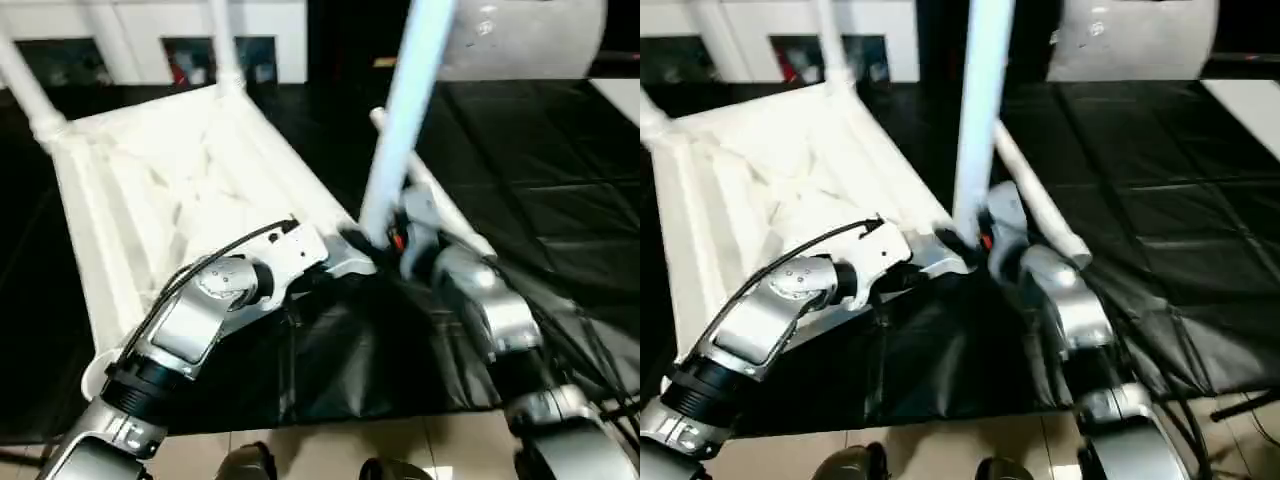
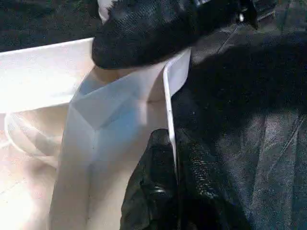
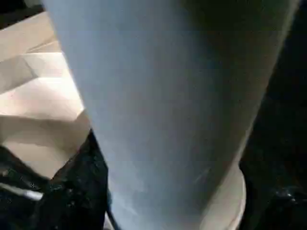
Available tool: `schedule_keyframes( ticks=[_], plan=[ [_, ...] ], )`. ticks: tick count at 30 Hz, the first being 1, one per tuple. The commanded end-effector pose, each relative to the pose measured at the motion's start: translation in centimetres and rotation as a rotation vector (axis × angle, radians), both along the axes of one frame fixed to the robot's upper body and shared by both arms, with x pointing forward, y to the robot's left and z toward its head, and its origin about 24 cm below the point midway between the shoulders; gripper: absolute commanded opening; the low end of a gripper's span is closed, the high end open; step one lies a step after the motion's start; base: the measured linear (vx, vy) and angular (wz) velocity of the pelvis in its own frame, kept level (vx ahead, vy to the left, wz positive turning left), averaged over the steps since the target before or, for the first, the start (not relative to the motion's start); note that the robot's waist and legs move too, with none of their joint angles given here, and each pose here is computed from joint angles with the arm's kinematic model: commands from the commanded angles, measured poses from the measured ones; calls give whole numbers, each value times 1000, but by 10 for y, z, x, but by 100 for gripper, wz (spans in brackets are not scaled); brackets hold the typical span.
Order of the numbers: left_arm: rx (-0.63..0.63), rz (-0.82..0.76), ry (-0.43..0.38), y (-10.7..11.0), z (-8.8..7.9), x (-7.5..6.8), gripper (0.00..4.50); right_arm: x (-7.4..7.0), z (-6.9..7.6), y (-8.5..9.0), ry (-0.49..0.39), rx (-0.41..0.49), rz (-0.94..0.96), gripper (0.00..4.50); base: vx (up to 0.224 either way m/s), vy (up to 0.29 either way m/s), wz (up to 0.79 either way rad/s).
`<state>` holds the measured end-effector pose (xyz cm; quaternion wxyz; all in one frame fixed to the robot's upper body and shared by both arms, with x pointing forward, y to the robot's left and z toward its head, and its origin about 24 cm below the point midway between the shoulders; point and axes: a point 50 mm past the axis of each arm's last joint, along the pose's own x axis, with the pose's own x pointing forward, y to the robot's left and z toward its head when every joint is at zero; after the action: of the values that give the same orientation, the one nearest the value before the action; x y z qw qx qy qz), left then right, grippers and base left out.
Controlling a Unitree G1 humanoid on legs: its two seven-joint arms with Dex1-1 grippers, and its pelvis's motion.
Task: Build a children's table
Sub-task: Rotate leg to tighten
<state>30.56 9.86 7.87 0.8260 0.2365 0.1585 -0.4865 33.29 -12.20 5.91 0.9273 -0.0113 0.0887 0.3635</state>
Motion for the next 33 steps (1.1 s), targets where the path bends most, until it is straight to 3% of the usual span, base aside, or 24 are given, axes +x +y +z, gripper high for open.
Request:
schedule_keyframes(
  ticks=[1,9,11,14,21,27,33],
  plan=[
    [8,-40,-41,0,8,3,0,-7,-19,-22,77,-41,-53,353,0,0,0],
    [-1,-112,-56,3,5,4,0,-23,-10,-31,-6,9,45,430,0,0,0],
    [35,-153,-49,7,2,4,0,-31,-5,-41,-57,-18,82,444,0,0,0],
    [60,-213,-44,11,0,2,0,-34,-1,-51,-100,-60,106,444,0,0,0],
    [125,-346,-38,18,-5,-2,0,-39,16,-63,-107,-56,232,444,0,0,0],
    [151,-472,-14,18,-6,-9,0,-43,19,-52,-65,-98,414,444,0,0,0],
    [137,-520,-12,12,-4,-12,0,-35,16,-41,-65,-117,447,444,0,0,0]
  ],
)
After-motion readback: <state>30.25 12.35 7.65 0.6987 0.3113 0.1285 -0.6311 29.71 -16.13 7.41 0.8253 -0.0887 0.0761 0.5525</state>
